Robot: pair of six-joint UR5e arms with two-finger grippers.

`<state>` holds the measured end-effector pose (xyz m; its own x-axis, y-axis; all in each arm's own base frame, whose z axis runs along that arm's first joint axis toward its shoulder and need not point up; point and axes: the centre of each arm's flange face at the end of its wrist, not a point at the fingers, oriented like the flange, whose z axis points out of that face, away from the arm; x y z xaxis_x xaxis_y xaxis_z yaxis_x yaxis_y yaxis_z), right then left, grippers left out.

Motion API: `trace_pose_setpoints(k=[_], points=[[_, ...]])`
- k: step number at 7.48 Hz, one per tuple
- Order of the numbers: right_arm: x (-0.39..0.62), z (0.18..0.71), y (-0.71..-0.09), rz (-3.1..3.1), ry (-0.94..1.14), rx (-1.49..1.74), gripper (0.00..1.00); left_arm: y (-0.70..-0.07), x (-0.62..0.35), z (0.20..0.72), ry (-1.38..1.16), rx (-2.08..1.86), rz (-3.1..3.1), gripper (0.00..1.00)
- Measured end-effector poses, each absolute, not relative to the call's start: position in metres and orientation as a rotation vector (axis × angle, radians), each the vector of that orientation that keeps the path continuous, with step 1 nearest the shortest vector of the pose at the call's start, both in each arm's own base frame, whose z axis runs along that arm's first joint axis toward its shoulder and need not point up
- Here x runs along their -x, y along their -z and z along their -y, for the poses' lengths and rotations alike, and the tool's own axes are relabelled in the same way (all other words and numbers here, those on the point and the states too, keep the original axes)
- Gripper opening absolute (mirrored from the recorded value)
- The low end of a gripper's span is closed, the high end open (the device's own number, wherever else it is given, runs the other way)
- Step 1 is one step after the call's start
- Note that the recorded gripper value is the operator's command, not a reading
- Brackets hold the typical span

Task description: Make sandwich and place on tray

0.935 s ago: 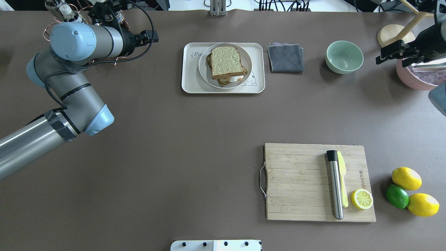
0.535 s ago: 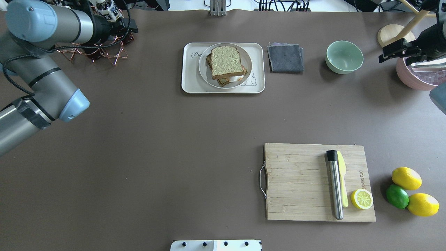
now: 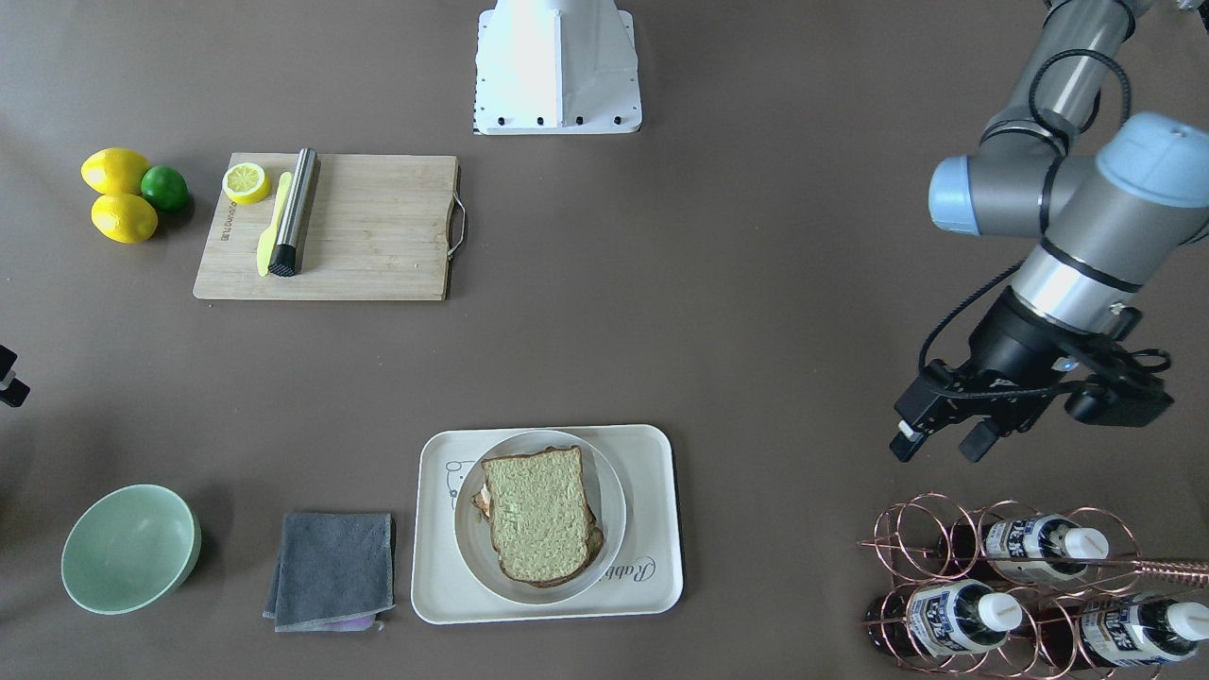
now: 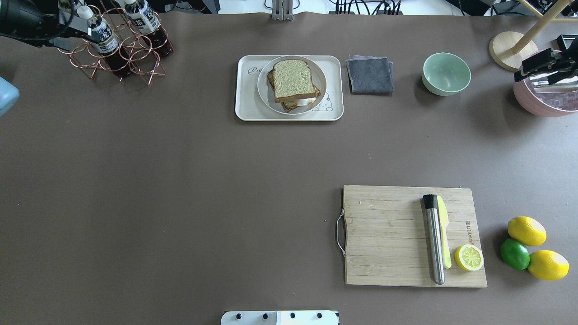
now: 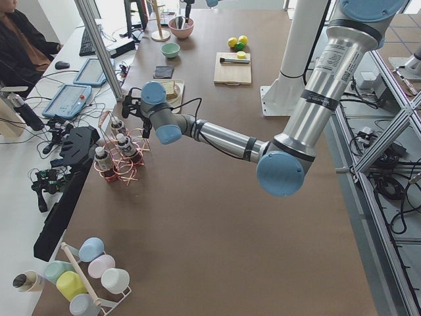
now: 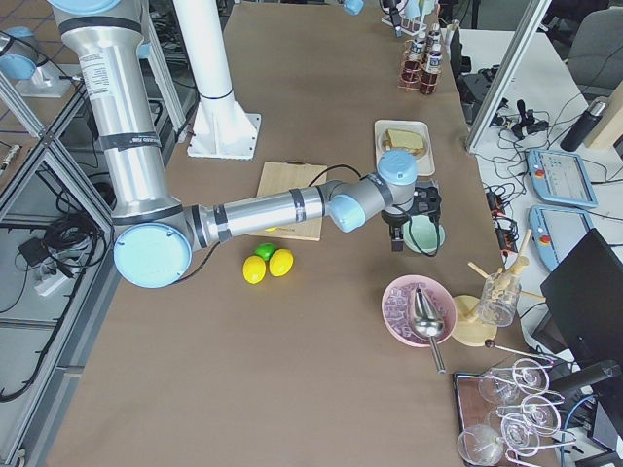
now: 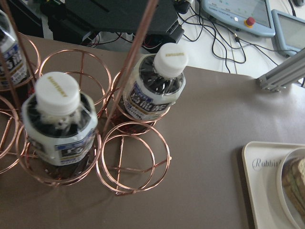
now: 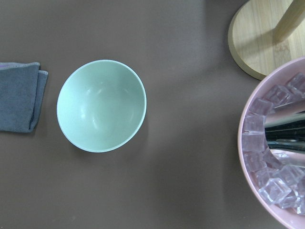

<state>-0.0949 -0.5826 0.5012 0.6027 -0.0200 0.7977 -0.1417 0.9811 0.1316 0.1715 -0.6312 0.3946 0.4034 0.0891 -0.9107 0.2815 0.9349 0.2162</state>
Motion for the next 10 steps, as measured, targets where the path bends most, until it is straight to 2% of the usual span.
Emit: trace_pose_setpoints(k=[5,7,10], points=[[-0.009,0.587,-0.556,0.688,0.137,-0.119,1.00,-0.506,-0.030,0.613,-0.183,-0.427,-0.951,0.98],[-0.054,0.572,-0.578,0.599,0.138,-0.037,1.00,-0.536,0.031,0.609,-0.240,-0.389,-0.728,0.98],[-0.094,0.529,-0.618,0.631,0.129,0.047,1.00,-0.572,0.057,0.532,-0.246,-0.190,-0.659,0.98]])
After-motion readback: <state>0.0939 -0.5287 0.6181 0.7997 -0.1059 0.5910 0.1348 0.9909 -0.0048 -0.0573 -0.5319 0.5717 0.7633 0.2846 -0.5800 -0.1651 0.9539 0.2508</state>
